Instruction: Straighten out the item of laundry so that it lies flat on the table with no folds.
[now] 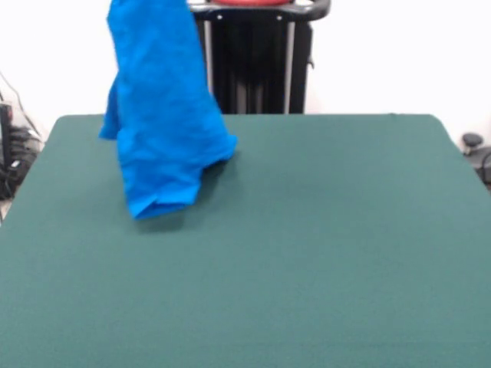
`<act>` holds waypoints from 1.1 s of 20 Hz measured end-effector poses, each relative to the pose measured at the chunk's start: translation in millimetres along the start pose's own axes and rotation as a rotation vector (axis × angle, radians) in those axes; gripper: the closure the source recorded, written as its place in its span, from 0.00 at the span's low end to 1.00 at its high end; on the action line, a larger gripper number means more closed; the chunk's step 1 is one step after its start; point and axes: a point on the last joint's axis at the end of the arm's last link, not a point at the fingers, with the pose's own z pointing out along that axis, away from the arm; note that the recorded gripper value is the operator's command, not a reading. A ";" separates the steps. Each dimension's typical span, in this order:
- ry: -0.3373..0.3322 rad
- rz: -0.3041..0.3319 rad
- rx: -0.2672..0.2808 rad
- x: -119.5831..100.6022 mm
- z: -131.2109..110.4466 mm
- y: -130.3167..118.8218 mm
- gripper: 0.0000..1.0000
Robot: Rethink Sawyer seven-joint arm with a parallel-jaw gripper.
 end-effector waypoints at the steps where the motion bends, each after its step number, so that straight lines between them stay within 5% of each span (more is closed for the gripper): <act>1: -0.001 0.002 0.001 -1.0 2.6 -1.4 1.00; 11: 0.014 0.114 0.034 -14.9 21.2 -62.2 1.00; 22: 0.061 0.292 0.091 -1.5 70.3 -168.5 1.00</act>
